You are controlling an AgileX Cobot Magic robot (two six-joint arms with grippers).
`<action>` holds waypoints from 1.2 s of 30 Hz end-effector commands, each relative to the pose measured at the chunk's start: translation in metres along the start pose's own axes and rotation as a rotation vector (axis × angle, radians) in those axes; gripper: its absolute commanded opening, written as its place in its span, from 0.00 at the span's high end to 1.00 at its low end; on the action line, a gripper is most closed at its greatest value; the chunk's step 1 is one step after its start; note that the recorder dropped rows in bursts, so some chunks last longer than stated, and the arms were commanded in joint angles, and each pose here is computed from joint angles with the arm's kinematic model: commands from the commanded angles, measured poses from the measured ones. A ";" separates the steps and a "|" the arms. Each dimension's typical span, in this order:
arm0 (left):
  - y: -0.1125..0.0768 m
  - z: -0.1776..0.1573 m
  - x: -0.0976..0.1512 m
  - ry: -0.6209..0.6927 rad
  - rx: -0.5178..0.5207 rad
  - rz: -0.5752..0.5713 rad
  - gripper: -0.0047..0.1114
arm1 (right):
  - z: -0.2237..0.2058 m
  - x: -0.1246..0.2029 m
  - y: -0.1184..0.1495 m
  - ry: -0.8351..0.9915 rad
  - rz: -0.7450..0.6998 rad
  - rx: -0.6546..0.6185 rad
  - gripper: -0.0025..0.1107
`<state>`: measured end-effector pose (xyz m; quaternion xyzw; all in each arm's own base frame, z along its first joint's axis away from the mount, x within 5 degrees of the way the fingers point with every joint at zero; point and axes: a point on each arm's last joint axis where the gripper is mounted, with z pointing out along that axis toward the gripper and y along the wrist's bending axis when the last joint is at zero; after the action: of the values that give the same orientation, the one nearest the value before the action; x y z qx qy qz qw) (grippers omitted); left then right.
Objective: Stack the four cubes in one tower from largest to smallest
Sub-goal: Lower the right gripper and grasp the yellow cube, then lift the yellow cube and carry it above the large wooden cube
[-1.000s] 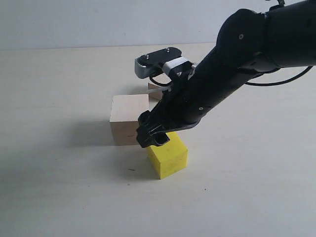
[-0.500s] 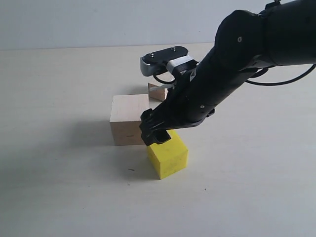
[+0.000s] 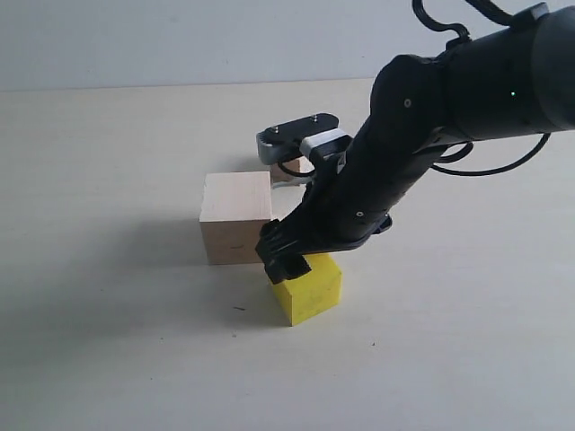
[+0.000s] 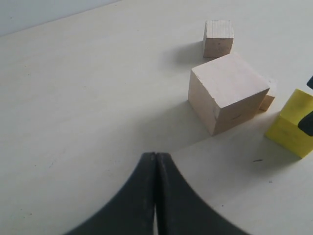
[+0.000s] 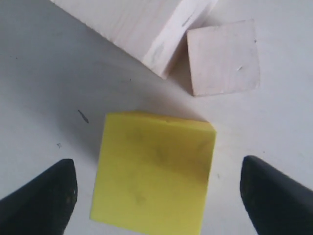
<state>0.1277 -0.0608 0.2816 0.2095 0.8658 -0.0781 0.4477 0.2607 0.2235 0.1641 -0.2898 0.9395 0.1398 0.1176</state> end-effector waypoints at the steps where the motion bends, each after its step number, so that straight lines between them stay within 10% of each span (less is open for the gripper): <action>1: 0.001 0.000 -0.001 -0.019 -0.004 0.018 0.96 | 0.005 -0.002 -0.001 -0.008 0.014 0.010 0.22; 16: 0.001 0.000 -0.002 -0.024 -0.004 0.021 0.96 | 0.013 0.000 -0.003 0.013 0.036 0.014 0.34; 27: 0.001 0.000 -0.002 -0.026 -0.004 0.021 0.96 | 0.010 0.011 -0.001 0.139 0.062 -0.004 0.95; 36: 0.001 0.000 -0.002 -0.028 -0.004 0.019 0.96 | -0.032 0.010 0.008 0.082 0.115 -0.016 0.98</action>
<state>0.1285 -0.0613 0.2829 0.2172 0.8599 -0.0756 0.4558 0.2471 0.2166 0.1726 -0.2565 0.9561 0.1335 0.0467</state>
